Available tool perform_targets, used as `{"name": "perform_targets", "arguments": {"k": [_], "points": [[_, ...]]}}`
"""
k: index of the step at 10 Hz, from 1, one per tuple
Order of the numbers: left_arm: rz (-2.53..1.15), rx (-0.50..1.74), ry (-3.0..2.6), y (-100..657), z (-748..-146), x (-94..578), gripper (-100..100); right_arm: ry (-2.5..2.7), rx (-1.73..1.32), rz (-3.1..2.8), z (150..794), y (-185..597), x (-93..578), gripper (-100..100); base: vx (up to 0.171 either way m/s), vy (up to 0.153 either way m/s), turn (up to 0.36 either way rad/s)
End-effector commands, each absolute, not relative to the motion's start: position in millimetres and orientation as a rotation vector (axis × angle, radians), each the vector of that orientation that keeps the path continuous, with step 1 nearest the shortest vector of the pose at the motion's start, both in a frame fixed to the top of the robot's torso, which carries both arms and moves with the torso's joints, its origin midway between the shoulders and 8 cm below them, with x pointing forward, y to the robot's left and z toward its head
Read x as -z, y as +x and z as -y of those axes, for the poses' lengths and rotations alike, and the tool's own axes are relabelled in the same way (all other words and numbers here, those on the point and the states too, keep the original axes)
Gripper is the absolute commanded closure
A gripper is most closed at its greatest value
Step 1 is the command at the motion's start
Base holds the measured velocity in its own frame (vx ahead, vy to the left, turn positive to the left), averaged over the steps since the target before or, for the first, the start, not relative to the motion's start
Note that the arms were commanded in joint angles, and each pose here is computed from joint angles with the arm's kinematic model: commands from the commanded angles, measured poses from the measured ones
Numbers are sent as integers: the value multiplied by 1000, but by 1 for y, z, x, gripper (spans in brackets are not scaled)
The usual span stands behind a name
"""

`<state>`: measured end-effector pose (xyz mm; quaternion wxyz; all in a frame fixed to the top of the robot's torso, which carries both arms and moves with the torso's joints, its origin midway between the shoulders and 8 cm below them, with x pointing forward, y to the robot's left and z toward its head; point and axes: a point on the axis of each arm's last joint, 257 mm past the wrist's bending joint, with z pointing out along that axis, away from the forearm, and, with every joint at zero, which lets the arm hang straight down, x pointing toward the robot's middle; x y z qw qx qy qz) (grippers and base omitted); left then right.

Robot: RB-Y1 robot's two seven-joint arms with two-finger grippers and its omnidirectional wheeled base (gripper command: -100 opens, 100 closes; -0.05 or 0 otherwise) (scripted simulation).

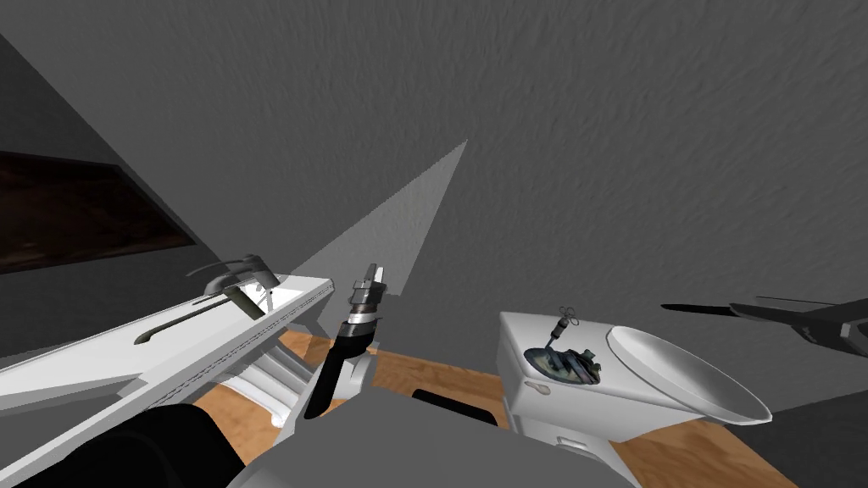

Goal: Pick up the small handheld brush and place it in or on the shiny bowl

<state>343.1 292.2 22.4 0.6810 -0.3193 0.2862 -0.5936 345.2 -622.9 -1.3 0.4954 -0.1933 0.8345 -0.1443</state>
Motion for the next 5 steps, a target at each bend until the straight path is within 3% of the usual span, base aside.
{"name": "perform_targets", "arguments": {"k": [1, 5], "points": [[-642, 1332, -717, 343, -292, -22, 0, -473, 325, -2052, 618, 348, 11, 100, 27, -81, -103], [-642, 1332, -717, 343, -292, -22, 0, -488, 269, -2143, 609, 345, 48, 100, 28, -70, -82]]}}
